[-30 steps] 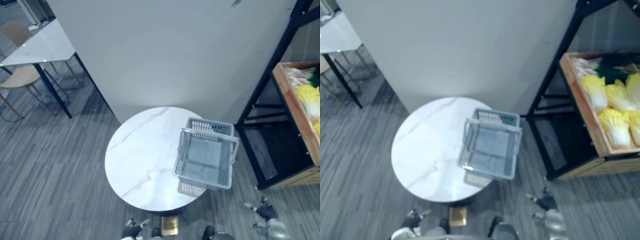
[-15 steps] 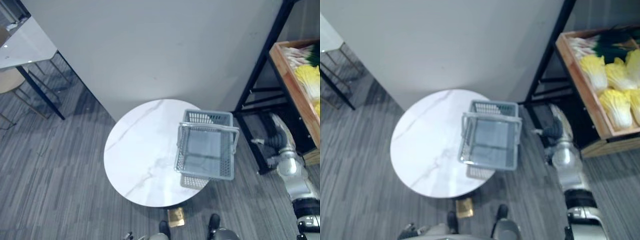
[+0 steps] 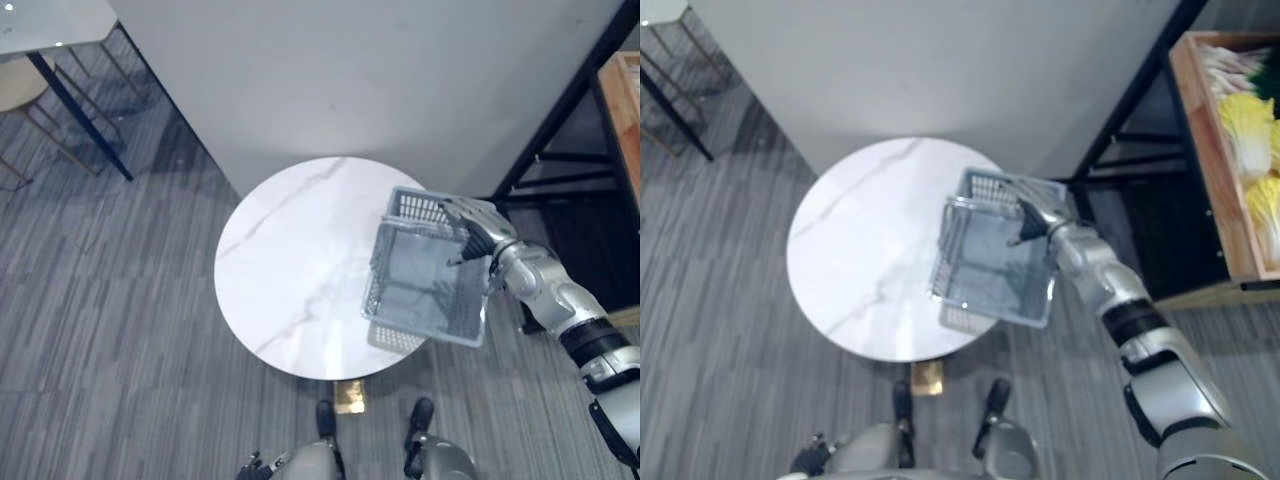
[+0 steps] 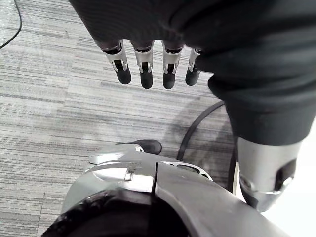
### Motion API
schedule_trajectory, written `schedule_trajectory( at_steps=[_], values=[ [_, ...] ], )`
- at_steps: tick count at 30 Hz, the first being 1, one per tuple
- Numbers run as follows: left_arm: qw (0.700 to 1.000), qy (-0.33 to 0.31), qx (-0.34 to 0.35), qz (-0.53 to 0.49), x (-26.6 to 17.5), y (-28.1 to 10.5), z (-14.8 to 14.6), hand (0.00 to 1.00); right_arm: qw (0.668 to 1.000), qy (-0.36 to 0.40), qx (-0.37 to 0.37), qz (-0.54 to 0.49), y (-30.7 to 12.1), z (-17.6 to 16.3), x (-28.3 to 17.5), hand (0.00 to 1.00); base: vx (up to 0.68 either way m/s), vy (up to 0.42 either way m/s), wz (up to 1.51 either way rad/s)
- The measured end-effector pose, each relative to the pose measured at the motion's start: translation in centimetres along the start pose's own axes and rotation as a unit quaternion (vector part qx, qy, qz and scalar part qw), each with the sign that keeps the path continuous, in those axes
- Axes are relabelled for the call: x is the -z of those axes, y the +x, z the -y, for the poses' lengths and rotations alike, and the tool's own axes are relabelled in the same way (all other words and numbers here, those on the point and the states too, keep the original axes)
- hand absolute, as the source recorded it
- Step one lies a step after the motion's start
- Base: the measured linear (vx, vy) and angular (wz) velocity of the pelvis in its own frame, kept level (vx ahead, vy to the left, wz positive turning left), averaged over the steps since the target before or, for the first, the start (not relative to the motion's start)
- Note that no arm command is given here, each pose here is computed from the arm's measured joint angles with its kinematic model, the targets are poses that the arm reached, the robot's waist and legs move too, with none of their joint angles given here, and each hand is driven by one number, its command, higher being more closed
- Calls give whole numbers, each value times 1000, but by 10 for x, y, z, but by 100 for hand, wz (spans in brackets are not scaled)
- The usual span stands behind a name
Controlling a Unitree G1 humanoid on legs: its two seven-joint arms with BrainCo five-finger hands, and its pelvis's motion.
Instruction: Pick vegetable in the basket
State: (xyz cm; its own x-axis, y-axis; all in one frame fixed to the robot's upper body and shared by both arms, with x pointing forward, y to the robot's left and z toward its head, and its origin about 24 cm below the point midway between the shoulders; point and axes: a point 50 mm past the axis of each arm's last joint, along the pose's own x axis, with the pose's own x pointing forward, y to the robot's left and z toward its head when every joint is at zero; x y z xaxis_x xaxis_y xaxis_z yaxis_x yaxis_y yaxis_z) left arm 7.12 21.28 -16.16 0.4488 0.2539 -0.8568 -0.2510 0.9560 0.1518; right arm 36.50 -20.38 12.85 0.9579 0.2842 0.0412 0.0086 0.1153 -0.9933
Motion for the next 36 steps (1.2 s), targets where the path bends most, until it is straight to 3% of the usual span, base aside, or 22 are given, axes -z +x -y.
schedule_trajectory(
  at_steps=[7,21,22,36],
  values=[
    [1000,-11,-12,3,-3,1,-2,0,999,-26,-3,-47,8,11,19,0,4,13,3],
    [1000,-12,-12,10,-8,3,-1,0,989,-2,34,-141,5,27,53,0,7,6,2],
    [1000,-11,-12,10,-8,3,-1,0,989,-2,34,-141,5,28,53,100,0,0,0],
    [1000,4,-8,14,-11,3,1,0,991,3,25,-128,10,20,44,100,2,0,0]
  ],
)
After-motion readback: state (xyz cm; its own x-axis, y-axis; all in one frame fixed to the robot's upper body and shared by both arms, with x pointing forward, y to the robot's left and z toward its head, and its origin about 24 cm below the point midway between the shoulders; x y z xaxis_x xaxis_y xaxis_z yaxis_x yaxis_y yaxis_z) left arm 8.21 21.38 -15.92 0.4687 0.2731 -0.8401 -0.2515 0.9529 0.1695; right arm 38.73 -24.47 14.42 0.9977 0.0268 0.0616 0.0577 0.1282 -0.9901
